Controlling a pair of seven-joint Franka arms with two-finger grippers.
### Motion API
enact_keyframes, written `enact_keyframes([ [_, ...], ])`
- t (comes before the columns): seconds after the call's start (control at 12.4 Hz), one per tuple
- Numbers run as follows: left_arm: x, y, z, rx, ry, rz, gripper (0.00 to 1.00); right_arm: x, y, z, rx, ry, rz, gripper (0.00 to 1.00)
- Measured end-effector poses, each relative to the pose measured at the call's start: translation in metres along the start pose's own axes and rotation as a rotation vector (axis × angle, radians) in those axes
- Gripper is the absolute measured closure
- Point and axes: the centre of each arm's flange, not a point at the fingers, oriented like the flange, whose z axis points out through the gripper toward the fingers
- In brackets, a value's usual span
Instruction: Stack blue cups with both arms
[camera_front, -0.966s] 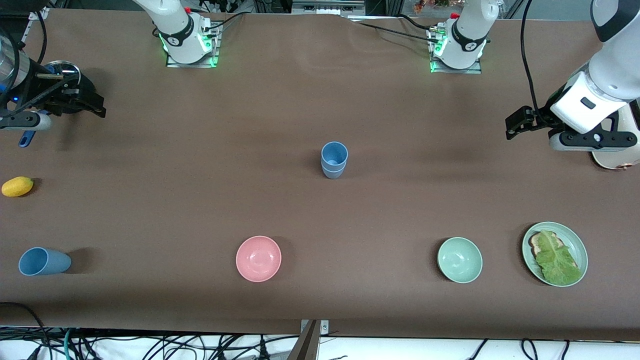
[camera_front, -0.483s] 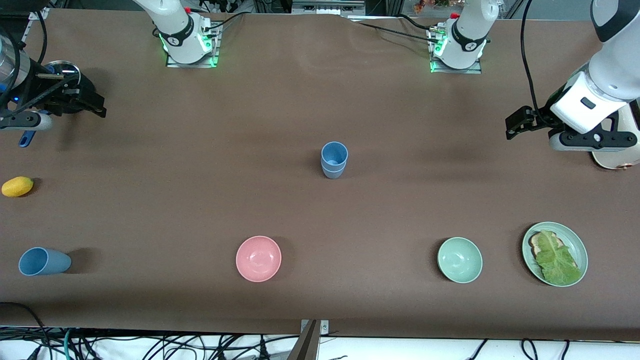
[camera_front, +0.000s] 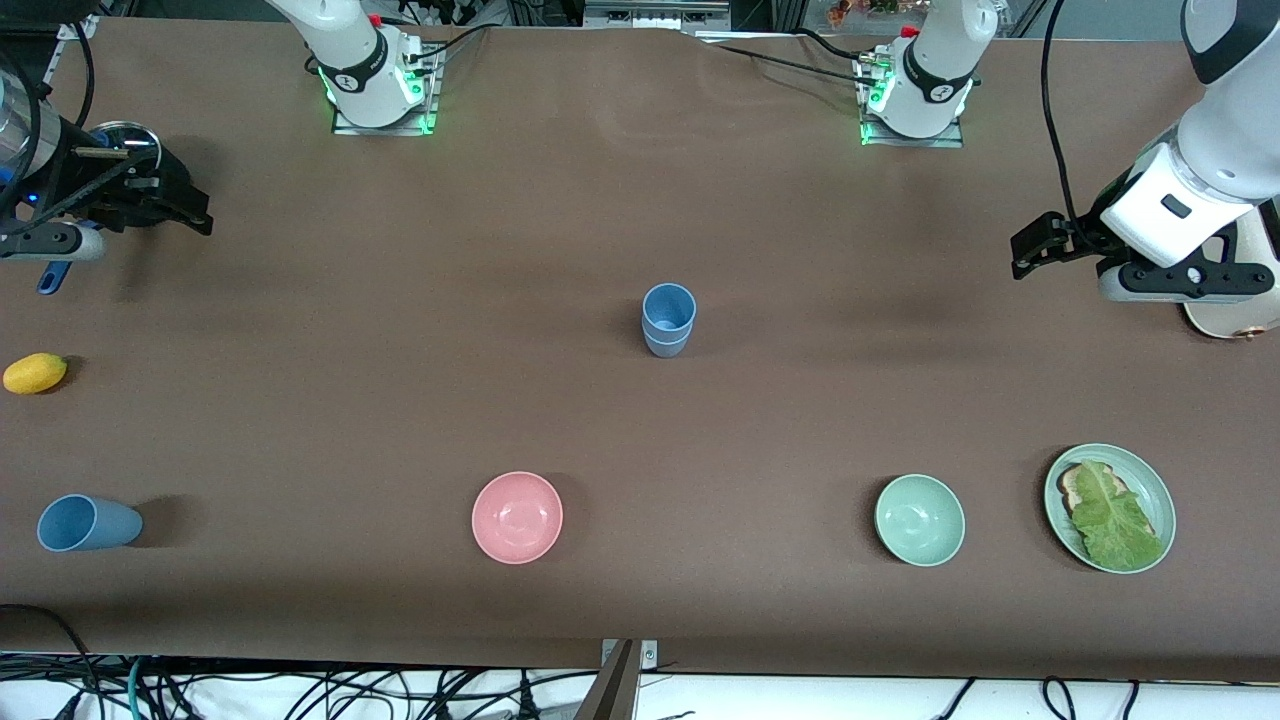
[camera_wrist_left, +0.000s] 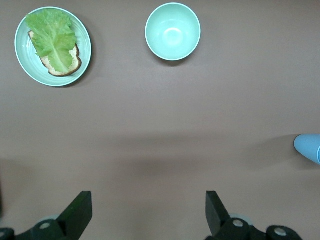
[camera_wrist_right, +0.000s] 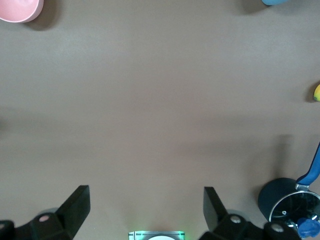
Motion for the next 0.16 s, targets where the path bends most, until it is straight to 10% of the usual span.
enact_keyframes([
  [0.16, -0.0001, 0.0000, 0.0000, 0.000, -0.001, 0.000, 0.00, 0.0000, -0.0004, 0.0000, 0.000, 0.000, -0.001, 0.00],
])
